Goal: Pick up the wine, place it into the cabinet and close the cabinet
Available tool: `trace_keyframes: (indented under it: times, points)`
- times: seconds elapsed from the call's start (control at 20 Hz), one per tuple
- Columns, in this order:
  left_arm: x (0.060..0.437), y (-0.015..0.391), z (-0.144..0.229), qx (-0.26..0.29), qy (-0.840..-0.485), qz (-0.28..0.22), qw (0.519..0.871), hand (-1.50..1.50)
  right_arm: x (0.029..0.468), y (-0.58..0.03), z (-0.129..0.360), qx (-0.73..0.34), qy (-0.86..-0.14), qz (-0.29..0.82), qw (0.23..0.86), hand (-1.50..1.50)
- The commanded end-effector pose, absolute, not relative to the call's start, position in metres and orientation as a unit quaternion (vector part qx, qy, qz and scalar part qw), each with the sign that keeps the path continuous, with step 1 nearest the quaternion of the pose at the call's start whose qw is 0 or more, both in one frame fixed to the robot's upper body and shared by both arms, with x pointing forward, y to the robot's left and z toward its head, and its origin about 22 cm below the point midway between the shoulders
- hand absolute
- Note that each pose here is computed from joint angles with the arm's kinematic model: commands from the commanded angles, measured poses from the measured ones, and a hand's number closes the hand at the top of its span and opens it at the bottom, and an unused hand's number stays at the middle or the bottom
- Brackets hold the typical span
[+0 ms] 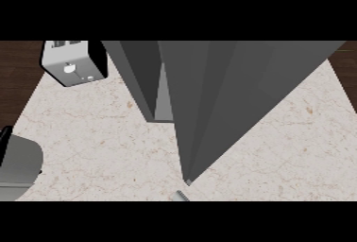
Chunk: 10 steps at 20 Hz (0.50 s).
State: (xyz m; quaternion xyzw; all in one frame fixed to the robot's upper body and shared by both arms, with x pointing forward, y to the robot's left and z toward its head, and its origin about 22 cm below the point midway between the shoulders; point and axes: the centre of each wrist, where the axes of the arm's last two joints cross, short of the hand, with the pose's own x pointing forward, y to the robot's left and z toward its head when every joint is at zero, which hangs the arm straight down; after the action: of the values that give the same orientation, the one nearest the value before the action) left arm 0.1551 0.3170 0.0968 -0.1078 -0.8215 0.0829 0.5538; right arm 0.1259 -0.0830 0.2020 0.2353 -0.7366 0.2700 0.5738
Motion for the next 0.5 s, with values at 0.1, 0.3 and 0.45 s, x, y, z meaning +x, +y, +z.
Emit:
trace_keyframes:
  times: [0.1, 0.3, 0.45]
  points:
    - [0.159, 0.305, 0.095, -0.111, -0.821, 0.087, 0.553, -1.50, 0.162, -0.021, 0.227, 0.269, -0.737, 0.261, 0.562, 1.50]
    - [0.162, 0.317, 0.092, -0.115, -0.817, 0.088, 0.558, -1.50, 0.192, 0.010, 0.245, 0.242, -0.758, 0.245, 0.554, 1.50]
    - [0.170, 0.314, 0.092, -0.104, -0.822, 0.097, 0.552, -1.50, 0.222, 0.025, 0.259, 0.227, -0.759, 0.254, 0.554, 1.50]
